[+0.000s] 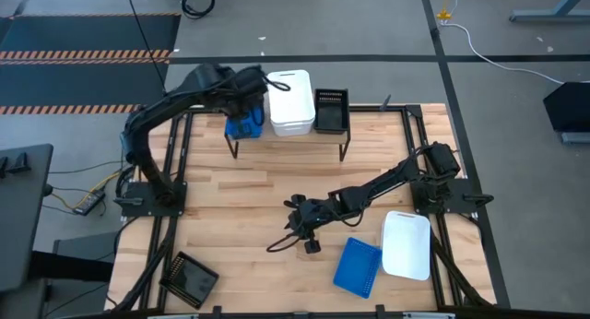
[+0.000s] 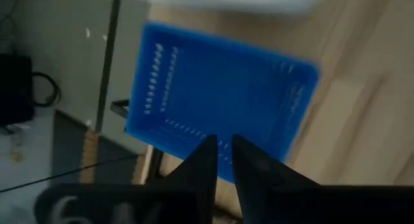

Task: Stack baskets on shelf by color
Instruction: Stack the white bin into the white bin on the shelf

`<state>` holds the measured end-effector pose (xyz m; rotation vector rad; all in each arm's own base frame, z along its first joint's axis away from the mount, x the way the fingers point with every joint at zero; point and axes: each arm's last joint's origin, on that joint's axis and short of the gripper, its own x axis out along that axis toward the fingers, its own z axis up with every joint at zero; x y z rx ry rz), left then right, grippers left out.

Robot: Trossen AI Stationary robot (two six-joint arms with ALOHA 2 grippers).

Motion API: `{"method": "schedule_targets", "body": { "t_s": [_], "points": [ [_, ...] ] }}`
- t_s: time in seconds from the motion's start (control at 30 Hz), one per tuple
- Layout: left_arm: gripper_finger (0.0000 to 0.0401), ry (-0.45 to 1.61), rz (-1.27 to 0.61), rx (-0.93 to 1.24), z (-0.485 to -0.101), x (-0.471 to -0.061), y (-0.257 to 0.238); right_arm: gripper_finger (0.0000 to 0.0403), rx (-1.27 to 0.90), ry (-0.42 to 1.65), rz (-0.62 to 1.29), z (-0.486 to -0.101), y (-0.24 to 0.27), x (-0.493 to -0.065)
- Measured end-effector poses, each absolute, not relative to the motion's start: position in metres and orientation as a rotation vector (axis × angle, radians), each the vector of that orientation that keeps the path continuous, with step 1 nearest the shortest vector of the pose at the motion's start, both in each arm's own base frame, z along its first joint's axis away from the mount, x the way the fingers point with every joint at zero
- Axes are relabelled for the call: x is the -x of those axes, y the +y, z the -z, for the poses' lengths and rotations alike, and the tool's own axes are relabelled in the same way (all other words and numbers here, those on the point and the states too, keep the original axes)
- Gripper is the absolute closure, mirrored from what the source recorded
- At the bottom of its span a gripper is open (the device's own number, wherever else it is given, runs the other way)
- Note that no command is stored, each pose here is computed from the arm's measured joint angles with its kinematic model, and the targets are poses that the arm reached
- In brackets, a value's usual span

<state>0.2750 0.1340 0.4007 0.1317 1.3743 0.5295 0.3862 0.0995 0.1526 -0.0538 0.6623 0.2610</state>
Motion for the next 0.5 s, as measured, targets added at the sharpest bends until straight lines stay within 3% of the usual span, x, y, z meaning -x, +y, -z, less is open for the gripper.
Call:
{"method": "schedule_targets", "body": {
  "t_s": [0.23, 0.5],
  "points": [
    [0.0342, 1.183, -0.459, 0.139, -0.424, -0.271, 0.094, 0.0289, 0.083, 0.662, -0.275, -0.152, 0.1, -0.386],
    [0.0324, 1.285, -0.279, 0.216, -0.395, -0.287, 0.022, 0.0289, 0.096, 0.672, -0.303, -0.151, 0.1, -0.385]
  ]
}}
